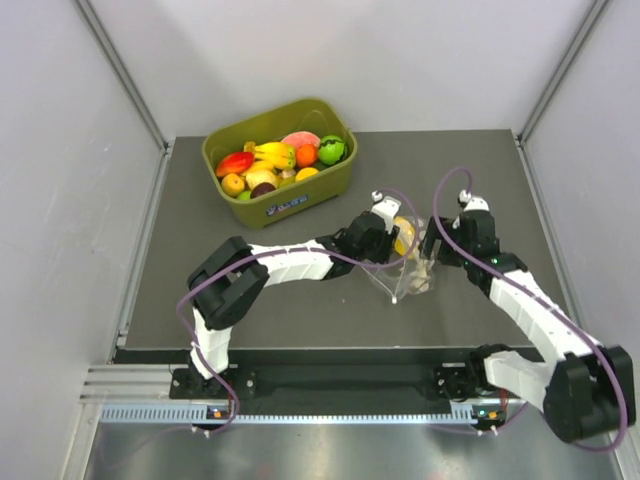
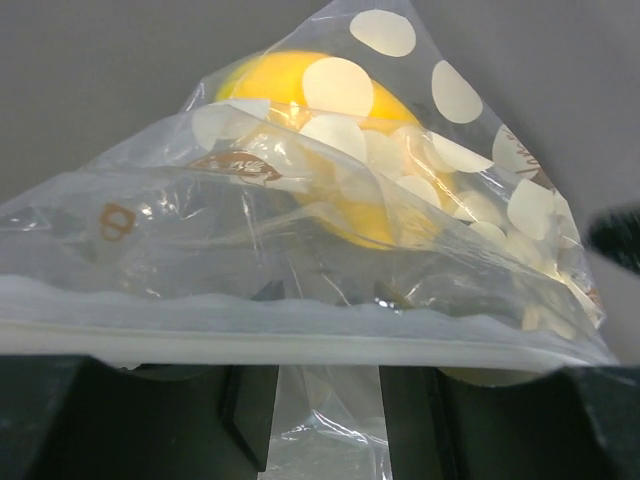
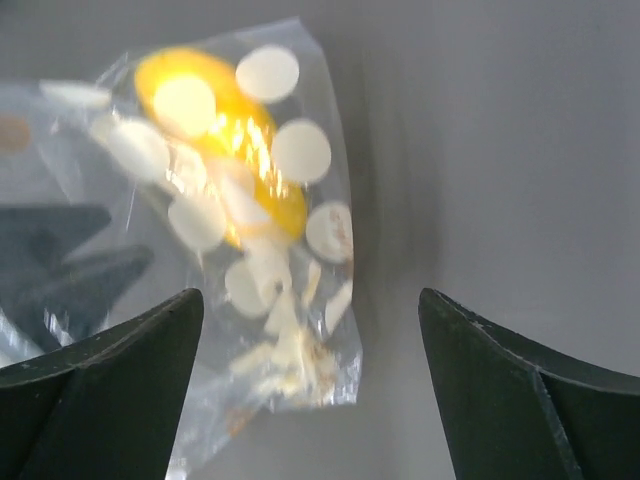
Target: Open the zip-top bag and remove the fake food
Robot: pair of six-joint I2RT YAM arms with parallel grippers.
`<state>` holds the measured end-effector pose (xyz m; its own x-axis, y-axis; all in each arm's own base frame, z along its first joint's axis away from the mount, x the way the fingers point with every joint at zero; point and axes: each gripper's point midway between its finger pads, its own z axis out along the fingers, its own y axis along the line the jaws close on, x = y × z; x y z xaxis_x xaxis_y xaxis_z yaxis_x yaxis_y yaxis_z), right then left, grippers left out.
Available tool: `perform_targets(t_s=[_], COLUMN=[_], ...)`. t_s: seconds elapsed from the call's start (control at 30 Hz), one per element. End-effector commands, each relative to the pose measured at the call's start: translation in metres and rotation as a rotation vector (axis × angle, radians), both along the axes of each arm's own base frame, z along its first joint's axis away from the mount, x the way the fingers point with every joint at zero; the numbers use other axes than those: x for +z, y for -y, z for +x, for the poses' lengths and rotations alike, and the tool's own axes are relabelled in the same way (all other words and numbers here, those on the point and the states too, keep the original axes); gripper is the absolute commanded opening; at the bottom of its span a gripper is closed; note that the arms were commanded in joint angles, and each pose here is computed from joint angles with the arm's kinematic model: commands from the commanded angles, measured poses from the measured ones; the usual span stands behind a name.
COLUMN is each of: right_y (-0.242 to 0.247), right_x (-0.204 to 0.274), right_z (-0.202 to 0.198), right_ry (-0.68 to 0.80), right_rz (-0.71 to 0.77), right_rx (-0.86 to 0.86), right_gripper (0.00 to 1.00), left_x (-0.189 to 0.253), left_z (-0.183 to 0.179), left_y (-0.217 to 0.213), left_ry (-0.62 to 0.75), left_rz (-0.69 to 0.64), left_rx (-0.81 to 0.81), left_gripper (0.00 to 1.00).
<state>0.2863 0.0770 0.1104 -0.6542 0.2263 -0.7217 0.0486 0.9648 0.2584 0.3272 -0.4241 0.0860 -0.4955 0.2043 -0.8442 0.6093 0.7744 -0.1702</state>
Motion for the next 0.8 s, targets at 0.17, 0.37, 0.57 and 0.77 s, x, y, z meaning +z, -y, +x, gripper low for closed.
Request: perform_targets(t_s=[0.17, 0.37, 0.57, 0.77], right_y=[-0.023, -0.023, -0.017, -0.015], right_x=[0.002, -0.039, -0.071, -0.087], right_z=[0.071, 0.076, 0.068, 0.065], right_ry=[0.052, -0.044, -0.13, -0.173], right_rz=[0.066, 0.06, 0.047, 0.043], right_rx=[0.07, 0.064, 0.045, 0.041], right_gripper=[0.82, 0.63, 0.26, 0.03], left_x=[0.018, 0.018, 0.015, 0.007], left_z=[0.009, 0.009, 0.014, 0.022], left_y=[-0.001, 0.006, 0.012, 0.016], left_ry=[0.026, 0.025, 0.008, -0.013], left_rz=[-0.117, -0.174, -0.228, -0.272], left_rx=[0.031, 0.004, -0.001, 0.005], left_gripper=[0.55, 0.68, 0.69, 0.69])
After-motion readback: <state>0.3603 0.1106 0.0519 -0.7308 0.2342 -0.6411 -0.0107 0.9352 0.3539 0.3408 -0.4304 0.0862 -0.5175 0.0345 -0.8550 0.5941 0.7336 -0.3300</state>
